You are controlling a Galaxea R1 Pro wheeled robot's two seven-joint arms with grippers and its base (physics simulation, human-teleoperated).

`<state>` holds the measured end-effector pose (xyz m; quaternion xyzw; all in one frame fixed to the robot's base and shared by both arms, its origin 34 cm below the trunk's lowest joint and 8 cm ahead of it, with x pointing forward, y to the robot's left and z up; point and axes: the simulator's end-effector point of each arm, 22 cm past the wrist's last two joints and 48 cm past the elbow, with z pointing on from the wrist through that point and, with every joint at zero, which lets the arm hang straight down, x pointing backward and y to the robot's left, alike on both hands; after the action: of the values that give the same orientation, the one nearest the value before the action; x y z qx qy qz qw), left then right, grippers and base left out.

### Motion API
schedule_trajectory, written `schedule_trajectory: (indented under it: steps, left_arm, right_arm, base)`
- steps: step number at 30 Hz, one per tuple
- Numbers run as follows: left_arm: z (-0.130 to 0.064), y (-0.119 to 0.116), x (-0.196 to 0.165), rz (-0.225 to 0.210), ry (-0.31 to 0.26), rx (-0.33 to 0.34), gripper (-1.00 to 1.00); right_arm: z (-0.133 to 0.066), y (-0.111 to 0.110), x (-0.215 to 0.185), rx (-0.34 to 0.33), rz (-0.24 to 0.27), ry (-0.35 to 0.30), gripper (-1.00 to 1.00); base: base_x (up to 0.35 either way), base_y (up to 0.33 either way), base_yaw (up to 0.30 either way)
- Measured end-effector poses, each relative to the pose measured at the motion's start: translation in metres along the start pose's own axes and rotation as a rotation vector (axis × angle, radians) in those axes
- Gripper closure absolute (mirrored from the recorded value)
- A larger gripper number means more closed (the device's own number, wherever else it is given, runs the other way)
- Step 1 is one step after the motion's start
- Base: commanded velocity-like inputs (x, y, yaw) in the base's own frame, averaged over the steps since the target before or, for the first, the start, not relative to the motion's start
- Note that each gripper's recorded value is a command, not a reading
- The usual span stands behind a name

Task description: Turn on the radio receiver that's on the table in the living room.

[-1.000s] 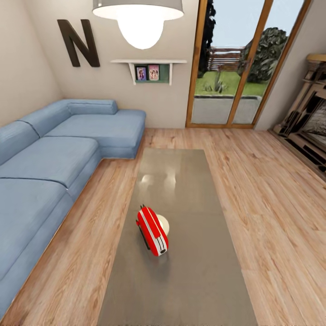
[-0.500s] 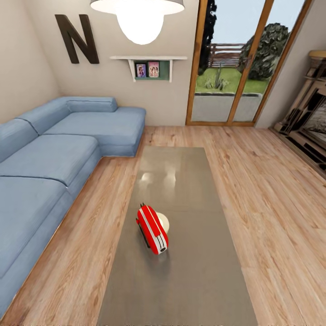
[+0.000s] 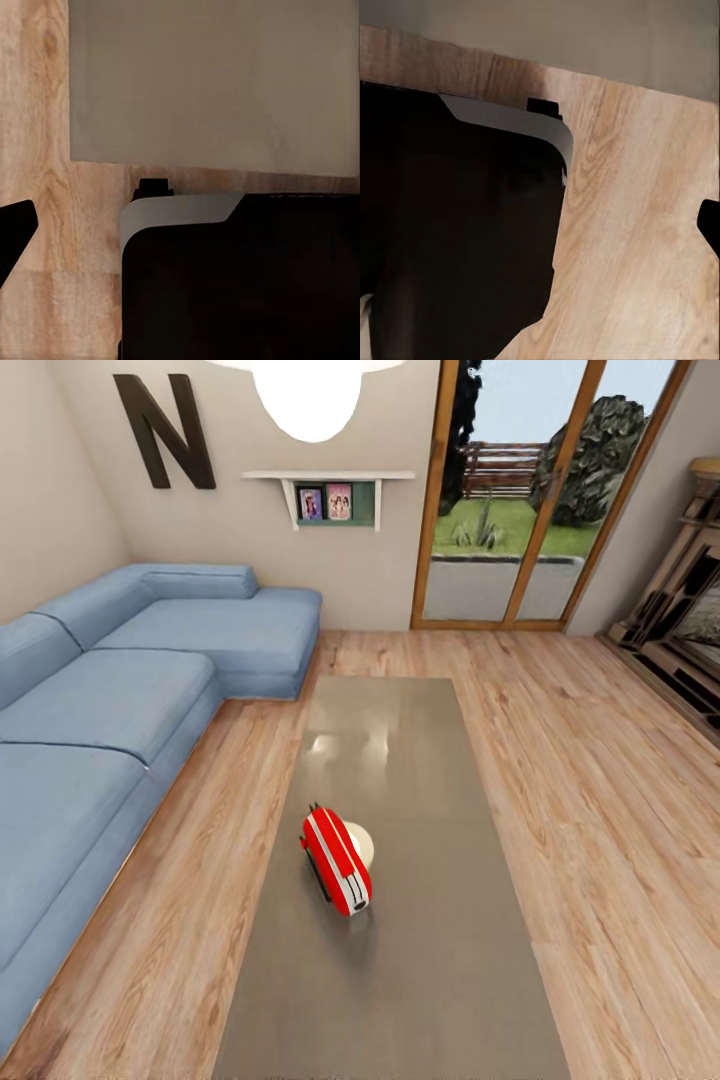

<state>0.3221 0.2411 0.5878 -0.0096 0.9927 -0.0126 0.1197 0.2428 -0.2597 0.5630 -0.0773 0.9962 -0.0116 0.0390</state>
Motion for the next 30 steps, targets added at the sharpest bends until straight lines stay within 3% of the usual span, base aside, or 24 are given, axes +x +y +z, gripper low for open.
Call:
schedule_trajectory:
  steps: [5, 8, 18, 20, 30]
  left_arm:
    - [0.001, 0.001, 0.003, 0.002, 0.050, -0.001, -1.00]
    - [0.005, 0.001, -0.034, 0.003, 0.000, 0.000, -1.00]
    - [-0.005, -0.009, -0.135, 0.009, -0.169, 0.044, -1.00]
    - [-0.008, -0.012, -0.171, 0.014, -0.208, 0.057, -1.00]
    - [-0.010, -0.014, -0.235, 0.023, -0.283, 0.068, -1.00]
  right_arm:
    - [0.005, -0.011, -0.066, 0.024, -0.025, -0.074, -1.00]
    - [0.006, -0.021, -0.122, 0.044, -0.043, -0.130, -1.00]
    - [0.005, -0.032, -0.192, 0.054, -0.047, -0.197, -1.00]
    - [0.002, -0.037, -0.221, 0.062, -0.049, -0.229, -1.00]
    - [-0.011, -0.046, -0.293, 0.085, -0.068, -0.329, -1.00]
  base:
    - [0.000, 0.000, 0.000]
    - [0.000, 0.000, 0.000]
    - [0.000, 0.000, 0.000]
    - [0.000, 0.000, 0.000]
    - [0.000, 0.000, 0.000]
